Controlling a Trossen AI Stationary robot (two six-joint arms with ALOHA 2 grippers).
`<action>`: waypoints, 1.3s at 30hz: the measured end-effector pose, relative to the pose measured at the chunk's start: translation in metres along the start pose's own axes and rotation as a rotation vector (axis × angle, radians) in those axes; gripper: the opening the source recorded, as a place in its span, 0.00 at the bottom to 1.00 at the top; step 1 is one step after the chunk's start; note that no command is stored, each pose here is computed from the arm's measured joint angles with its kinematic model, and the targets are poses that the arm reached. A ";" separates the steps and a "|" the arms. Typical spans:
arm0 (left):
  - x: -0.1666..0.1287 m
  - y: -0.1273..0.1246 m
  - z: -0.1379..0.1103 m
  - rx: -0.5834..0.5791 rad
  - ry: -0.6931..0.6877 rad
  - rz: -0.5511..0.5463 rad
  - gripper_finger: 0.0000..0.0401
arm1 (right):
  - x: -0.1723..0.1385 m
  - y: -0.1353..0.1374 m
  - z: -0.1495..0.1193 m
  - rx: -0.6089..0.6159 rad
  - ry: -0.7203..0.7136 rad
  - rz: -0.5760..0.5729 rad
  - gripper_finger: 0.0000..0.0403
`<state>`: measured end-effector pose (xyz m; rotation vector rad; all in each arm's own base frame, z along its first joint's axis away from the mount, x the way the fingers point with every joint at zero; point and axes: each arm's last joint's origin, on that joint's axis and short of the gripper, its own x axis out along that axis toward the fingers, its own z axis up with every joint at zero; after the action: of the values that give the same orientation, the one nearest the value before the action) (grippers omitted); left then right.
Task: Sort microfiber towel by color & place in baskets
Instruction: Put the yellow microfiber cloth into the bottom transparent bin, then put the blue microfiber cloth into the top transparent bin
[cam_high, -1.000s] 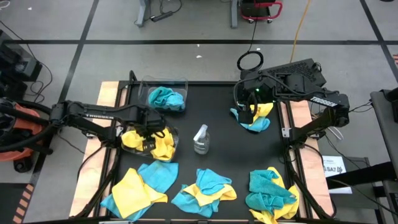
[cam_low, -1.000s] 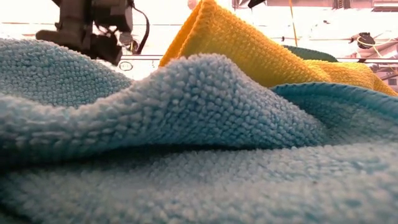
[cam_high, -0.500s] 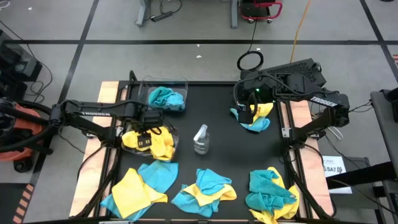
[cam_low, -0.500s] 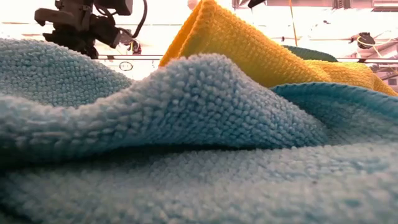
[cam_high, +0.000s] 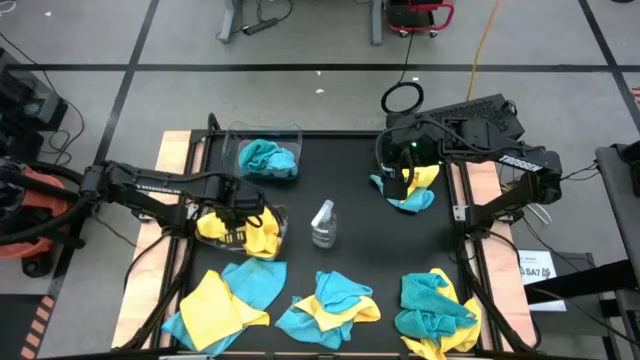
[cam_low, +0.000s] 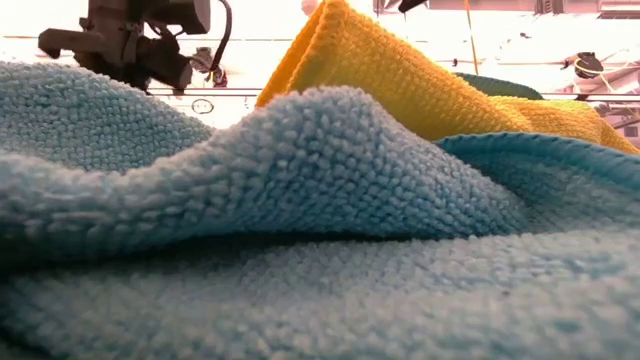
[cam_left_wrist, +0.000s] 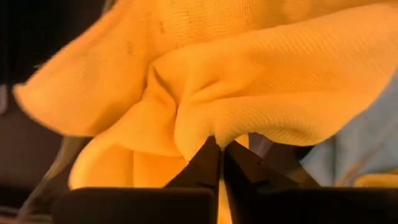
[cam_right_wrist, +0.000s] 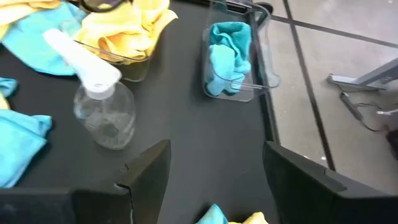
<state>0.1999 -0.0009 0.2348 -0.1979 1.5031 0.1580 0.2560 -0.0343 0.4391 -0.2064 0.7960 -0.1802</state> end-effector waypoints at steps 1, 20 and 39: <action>0.004 0.000 -0.001 -0.008 0.003 -0.002 0.02 | 0.001 0.000 0.000 0.000 0.001 0.002 0.61; 0.071 0.000 0.002 -0.056 0.108 -0.019 0.01 | 0.026 0.007 -0.012 -0.011 0.070 0.019 0.61; -0.019 -0.004 0.011 -0.016 -0.130 -0.083 0.28 | 0.024 0.006 -0.011 -0.008 0.059 0.017 0.61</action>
<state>0.2100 -0.0023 0.2541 -0.2579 1.3628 0.1139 0.2651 -0.0353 0.4134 -0.2024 0.8567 -0.1683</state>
